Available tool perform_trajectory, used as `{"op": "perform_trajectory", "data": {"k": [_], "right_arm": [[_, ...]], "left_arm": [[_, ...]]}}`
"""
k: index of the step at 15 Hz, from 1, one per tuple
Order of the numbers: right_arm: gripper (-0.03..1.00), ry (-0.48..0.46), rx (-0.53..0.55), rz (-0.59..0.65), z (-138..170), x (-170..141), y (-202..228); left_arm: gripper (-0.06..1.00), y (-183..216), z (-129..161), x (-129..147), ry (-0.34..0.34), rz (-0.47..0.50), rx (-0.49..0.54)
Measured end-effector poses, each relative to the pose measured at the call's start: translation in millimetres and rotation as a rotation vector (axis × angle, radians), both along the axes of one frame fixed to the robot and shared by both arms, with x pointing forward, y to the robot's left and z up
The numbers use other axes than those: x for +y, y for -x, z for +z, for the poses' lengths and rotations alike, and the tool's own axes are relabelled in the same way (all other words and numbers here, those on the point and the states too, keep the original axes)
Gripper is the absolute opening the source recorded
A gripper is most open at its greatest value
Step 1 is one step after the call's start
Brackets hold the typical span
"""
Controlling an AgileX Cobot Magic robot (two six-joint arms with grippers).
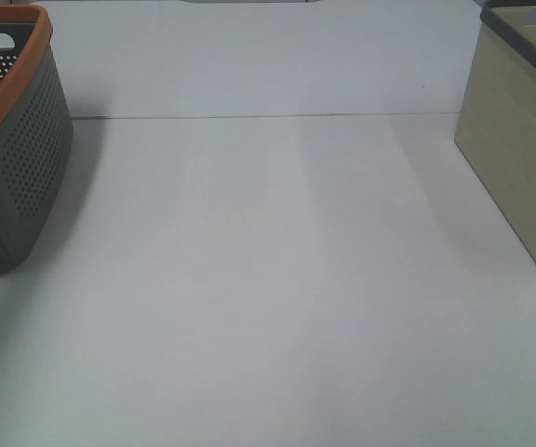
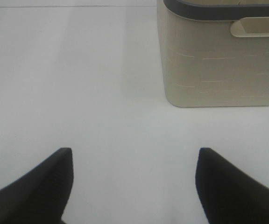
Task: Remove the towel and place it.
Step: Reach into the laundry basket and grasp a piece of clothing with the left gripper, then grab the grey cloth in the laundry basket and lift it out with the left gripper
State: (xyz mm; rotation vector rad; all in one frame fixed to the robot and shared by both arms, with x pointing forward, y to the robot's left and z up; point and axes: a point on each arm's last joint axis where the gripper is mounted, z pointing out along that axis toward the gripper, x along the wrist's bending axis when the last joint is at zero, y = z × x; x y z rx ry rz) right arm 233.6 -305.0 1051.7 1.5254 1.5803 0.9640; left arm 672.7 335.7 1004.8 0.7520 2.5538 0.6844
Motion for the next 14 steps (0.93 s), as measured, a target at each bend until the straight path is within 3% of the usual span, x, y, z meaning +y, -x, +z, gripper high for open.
{"op": "perform_trajectory", "data": {"k": [7, 14], "right_arm": [[0.73, 0.000, 0.000, 0.000, 0.0, 0.0, 0.0], [0.73, -0.003, 0.000, -0.009, 0.0, -0.6, 0.0]], "left_arm": [[0.69, -30.4, -27.7, 1.3, 0.020, 0.054, -0.072], [0.64, -34.7, -49.7, 1.4, 0.055, 0.115, -0.061]]}}
